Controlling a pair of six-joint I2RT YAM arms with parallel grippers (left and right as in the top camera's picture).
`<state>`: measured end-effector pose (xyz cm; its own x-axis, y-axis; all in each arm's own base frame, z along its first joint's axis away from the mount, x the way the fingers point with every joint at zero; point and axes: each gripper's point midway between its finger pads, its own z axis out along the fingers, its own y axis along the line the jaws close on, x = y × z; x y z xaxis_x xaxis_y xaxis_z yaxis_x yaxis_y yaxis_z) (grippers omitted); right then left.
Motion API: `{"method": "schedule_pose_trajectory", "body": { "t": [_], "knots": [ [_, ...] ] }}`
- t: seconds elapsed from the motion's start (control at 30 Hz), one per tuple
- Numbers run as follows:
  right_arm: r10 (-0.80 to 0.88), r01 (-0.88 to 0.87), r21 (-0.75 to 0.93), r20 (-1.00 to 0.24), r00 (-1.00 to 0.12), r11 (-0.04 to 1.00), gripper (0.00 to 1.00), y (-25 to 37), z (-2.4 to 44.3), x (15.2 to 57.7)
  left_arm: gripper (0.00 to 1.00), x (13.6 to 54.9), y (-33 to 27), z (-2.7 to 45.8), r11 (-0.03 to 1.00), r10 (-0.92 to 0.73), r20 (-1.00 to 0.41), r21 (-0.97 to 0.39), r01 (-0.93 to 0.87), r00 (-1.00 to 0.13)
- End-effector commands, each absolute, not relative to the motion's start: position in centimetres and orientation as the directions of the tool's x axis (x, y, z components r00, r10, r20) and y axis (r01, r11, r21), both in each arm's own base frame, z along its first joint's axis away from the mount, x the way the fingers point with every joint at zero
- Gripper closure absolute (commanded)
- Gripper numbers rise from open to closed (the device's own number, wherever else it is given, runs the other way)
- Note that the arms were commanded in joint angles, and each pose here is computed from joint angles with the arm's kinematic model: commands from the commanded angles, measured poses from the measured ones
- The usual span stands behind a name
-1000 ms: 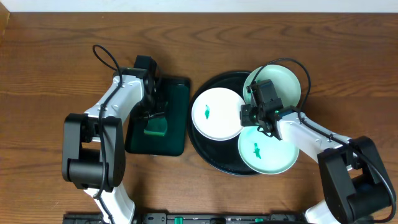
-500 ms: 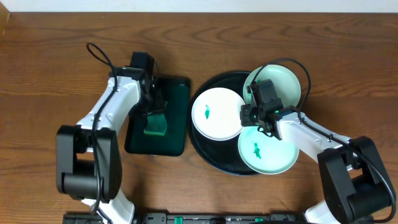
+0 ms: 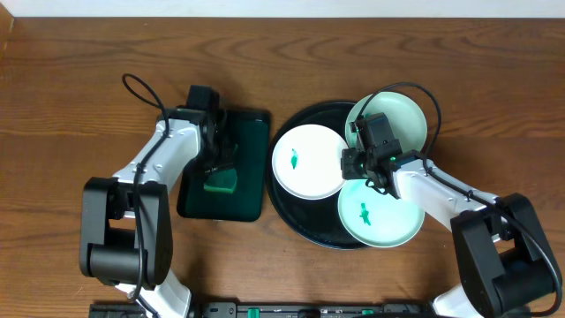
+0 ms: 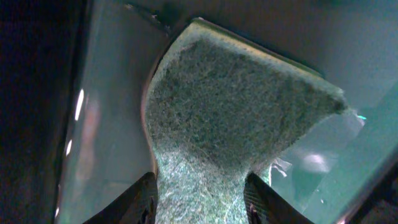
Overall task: Clean dirty plates on tray and stack at the side
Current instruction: 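Lower the left gripper into the water tray and grasp the green sponge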
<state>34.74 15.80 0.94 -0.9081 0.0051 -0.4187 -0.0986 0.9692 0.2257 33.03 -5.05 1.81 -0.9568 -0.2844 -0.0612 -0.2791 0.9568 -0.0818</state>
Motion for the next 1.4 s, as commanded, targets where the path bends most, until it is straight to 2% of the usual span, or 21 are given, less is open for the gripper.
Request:
{"method": "schedule_pose_trajectory", "body": {
  "t": [0.0, 0.13, 0.27, 0.53, 0.73, 0.87, 1.37],
  "knots": [
    [-0.011, -0.108, 0.213, -0.412, -0.911, 0.971, 0.90, 16.0, 0.5, 34.4, 0.55, 32.7, -4.8, 1.6, 0.953, -0.301, -0.061, -0.070, -0.296, -0.952],
    [-0.011, -0.108, 0.213, -0.412, -0.911, 0.971, 0.90, 16.0, 0.5, 34.4, 0.55, 33.0, -4.8, 1.7, 0.952, -0.301, -0.068, -0.073, -0.296, -0.951],
    [-0.012, -0.111, 0.219, -0.410, -0.912, 0.969, 0.90, 16.1, 0.5, 34.3, 0.50, 33.3, -4.6, 2.9, 0.956, -0.290, -0.080, -0.058, -0.286, -0.954],
    [-0.012, -0.113, 0.222, -0.409, -0.912, 0.968, 0.89, 16.2, 0.5, 34.3, 0.51, 34.2, -4.4, 5.9, 0.952, -0.303, -0.154, -0.076, -0.295, -0.940],
    [-0.012, -0.113, 0.222, -0.409, -0.912, 0.968, 0.89, 16.2, 0.5, 34.3, 0.52, 33.8, -5.0, 5.1, 0.957, -0.289, -0.140, -0.070, -0.281, -0.947],
    [-0.012, -0.113, 0.222, -0.410, -0.912, 0.968, 0.87, 16.2, 0.5, 34.3, 0.57, 33.6, -5.9, 4.6, 0.965, -0.262, -0.140, -0.068, -0.255, -0.955],
    [-0.013, -0.113, 0.222, -0.409, -0.912, 0.968, 0.87, 16.2, 0.5, 34.3, 0.57, 33.2, -5.0, 3.5, 0.961, -0.277, -0.155, -0.022, -0.277, -0.948]
  ]
}}
